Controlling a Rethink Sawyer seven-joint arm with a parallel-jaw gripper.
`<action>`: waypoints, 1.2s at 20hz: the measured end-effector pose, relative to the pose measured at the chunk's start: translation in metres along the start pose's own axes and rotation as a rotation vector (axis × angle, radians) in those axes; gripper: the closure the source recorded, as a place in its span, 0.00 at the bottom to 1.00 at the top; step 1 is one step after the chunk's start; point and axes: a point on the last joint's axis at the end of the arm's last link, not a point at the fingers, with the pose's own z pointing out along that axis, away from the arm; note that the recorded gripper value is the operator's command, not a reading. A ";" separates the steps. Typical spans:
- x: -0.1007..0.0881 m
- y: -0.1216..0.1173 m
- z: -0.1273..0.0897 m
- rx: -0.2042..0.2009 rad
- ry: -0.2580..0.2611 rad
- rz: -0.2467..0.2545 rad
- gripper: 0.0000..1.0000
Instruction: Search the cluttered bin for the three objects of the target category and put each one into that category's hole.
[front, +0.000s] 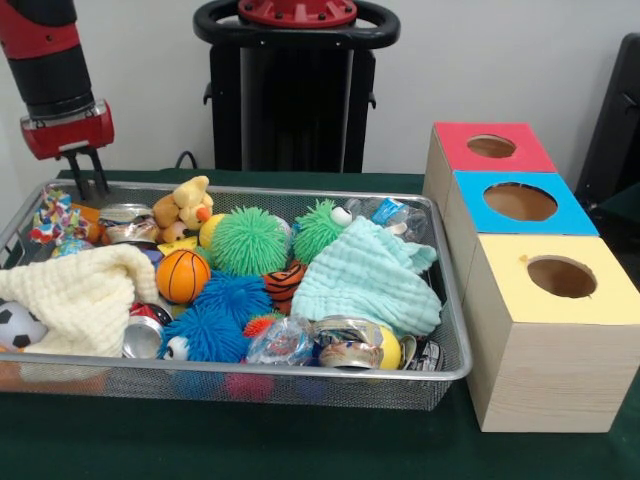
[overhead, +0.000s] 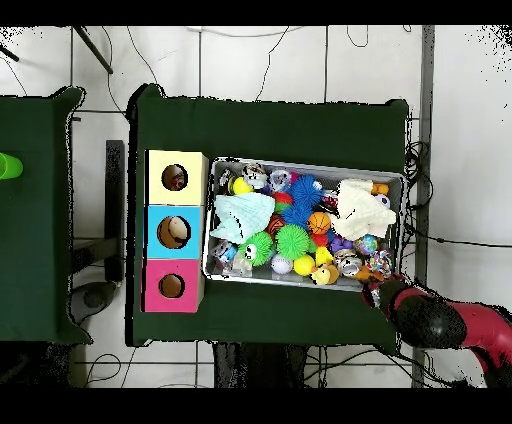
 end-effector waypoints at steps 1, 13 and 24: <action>0.001 0.000 0.000 0.008 -0.006 0.002 0.00; 0.029 -0.015 0.003 0.091 -0.131 0.075 0.00; 0.048 -0.021 0.009 0.039 -0.179 0.181 0.00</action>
